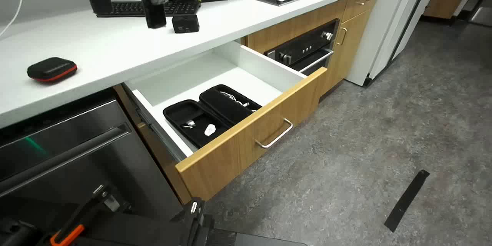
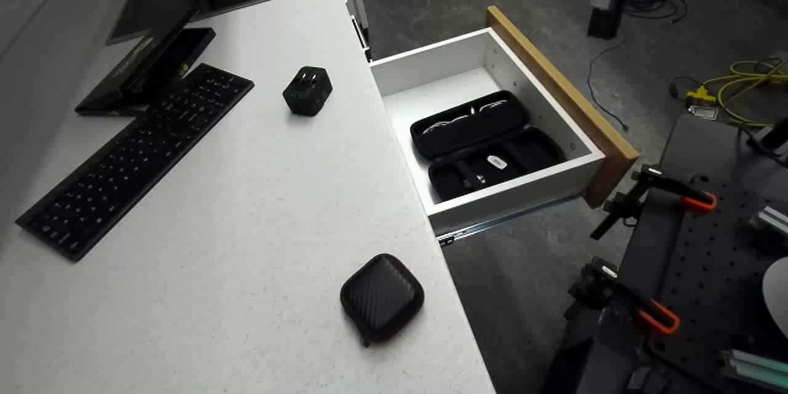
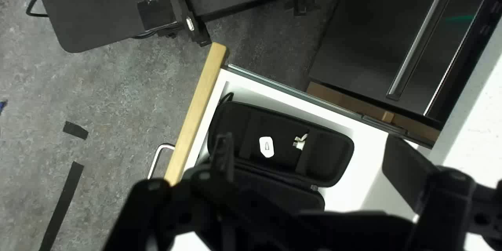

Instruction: Close the drawer

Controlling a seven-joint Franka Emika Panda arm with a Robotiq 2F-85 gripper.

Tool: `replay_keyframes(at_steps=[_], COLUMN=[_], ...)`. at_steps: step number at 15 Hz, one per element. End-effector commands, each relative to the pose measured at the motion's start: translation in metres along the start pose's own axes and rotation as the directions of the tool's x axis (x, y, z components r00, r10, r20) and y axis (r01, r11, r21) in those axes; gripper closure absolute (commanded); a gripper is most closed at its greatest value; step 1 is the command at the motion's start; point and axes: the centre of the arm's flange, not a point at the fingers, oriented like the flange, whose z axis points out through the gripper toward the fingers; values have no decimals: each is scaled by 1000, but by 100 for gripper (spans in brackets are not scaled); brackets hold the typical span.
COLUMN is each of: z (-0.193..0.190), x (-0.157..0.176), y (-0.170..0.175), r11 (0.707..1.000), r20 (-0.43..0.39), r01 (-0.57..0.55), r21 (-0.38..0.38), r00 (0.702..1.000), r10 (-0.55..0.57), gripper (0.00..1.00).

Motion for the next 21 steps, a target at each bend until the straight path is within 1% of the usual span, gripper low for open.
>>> replay_keyframes(at_steps=[1, 3, 6, 8, 10, 13, 14, 16, 18, 19, 20, 21], z=[0, 1, 2, 5, 11, 35, 47, 69, 90, 97, 100, 97], x=[0, 3, 23, 41, 62, 91, 101, 113, 124, 127, 126, 105], y=[0, 2, 28, 60, 100, 163, 182, 210, 230, 235, 236, 227], r11=[1000, 1000, 998, 991, 978, 939, 926, 902, 891, 891, 908, 903], r20=[1, -11, -61, -101, -137, -197, -202, -198, -172, -136, -75, -129], r01=[0, -5, -60, -121, -200, -327, -363, -415, -442, -443, -410, -418], r21=[0, -8, -32, -50, -62, -102, -104, -117, -107, -101, -85, -99], r00=[1000, 1000, 996, 988, 972, 932, 919, 900, 890, 893, 912, 905], r10=[0, 4, 58, 115, 190, 303, 338, 389, 421, 429, 404, 405], gripper=[0, 0, 0, 0, 0, 0, 0, 0, 0, 0, 0, 0])
